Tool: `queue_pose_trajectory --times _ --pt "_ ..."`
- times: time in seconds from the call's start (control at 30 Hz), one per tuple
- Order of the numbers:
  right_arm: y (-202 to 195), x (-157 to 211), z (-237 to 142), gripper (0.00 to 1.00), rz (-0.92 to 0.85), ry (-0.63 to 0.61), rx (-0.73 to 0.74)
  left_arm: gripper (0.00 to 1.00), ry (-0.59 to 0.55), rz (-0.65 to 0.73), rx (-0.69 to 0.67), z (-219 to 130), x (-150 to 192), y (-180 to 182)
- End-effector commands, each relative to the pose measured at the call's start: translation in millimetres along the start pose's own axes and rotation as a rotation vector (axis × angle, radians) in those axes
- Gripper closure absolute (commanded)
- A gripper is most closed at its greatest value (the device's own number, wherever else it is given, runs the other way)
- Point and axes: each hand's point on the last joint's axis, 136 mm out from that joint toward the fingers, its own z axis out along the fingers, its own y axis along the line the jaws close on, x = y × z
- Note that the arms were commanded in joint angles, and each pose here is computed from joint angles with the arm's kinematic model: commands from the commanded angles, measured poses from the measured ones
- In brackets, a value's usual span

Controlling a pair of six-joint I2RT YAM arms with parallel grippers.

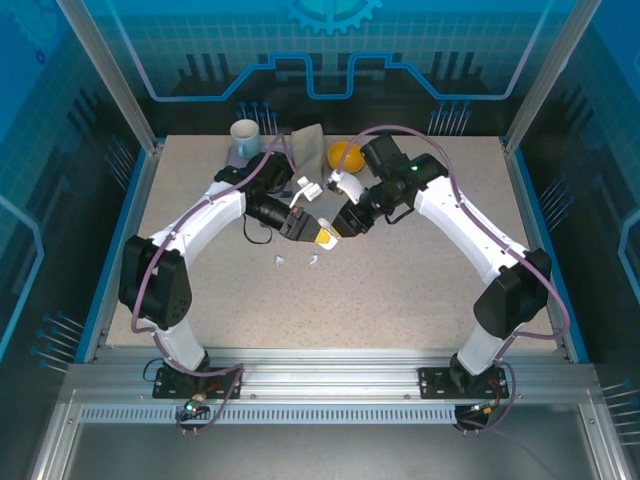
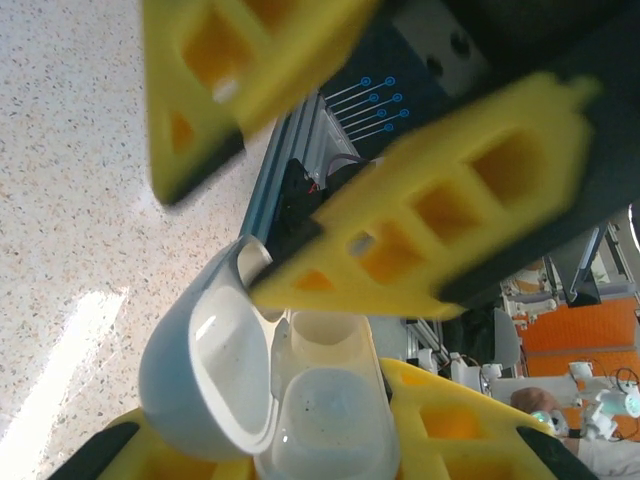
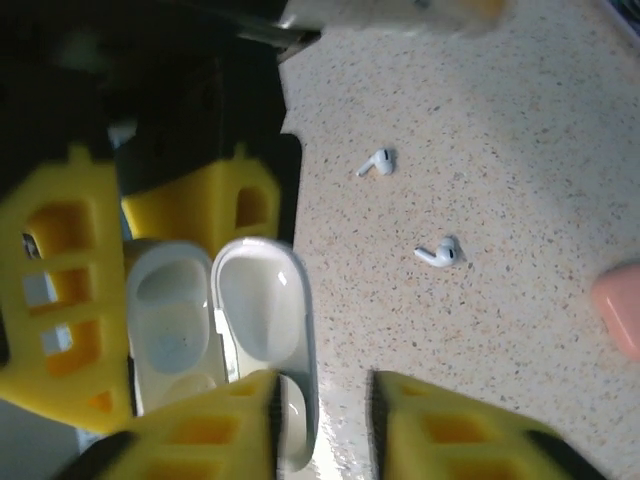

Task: Insert the wireless bluetooth earbuds into the charging case

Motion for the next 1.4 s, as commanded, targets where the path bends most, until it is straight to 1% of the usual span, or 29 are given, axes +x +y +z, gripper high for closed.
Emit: queue_pose_trajectory --times 0.0,0.1,0.2,0.27,0.37,0.5,0.57,0.6,0.73,0.87,0.97,1.1,1.2,1.37 --pt "-3 -29 -41 0.52 0.046 -0.167 0.041 1.00 -0.033 0.037 -0.062 -5 1 1" --pt "-4 -31 -63 0.42 0.123 -0.254 0.068 1.00 -0.140 0.075 -0.184 -25 -8 10" --pt "-13 -23 -63 0.38 0.262 -0.278 0.111 1.00 -0.282 0.134 -0.340 -53 -20 14" --pt "-17 -17 -54 0.38 0.359 -0.286 0.106 1.00 -0.366 0.186 -0.444 -68 -27 12" --pt "-20 -11 -28 0.37 0.476 -0.278 0.103 1.00 -0.505 0.262 -0.559 -90 -37 0" --pt "-22 -3 25 0.37 0.571 -0.183 0.189 1.00 -0.718 0.318 -0.731 -129 -48 -11" --pt "-21 -3 51 0.37 0.623 -0.135 0.199 1.00 -0.825 0.344 -0.809 -149 -51 -17" --pt "-25 -1 64 0.37 0.664 -0.107 0.227 1.00 -0.883 0.363 -0.843 -160 -53 -21" --pt "-25 -3 108 0.36 0.747 -0.021 0.300 1.00 -1.060 0.394 -0.963 -193 -50 -29" --pt "-24 -4 144 0.35 0.791 0.032 0.419 1.00 -1.206 0.362 -1.084 -224 -42 -26" --pt "-24 -3 162 0.35 0.828 0.062 0.513 1.00 -1.304 0.306 -1.162 -244 -33 -23" --pt "-26 -1 178 0.37 0.871 0.088 0.621 1.00 -1.404 0.229 -1.225 -264 -22 -20" --pt "-28 3 192 0.37 0.892 0.108 0.679 1.00 -1.422 0.167 -1.252 -270 -17 -17" --pt "-32 7 210 0.38 0.921 0.117 0.714 1.00 -1.422 0.145 -1.266 -273 -14 -18"
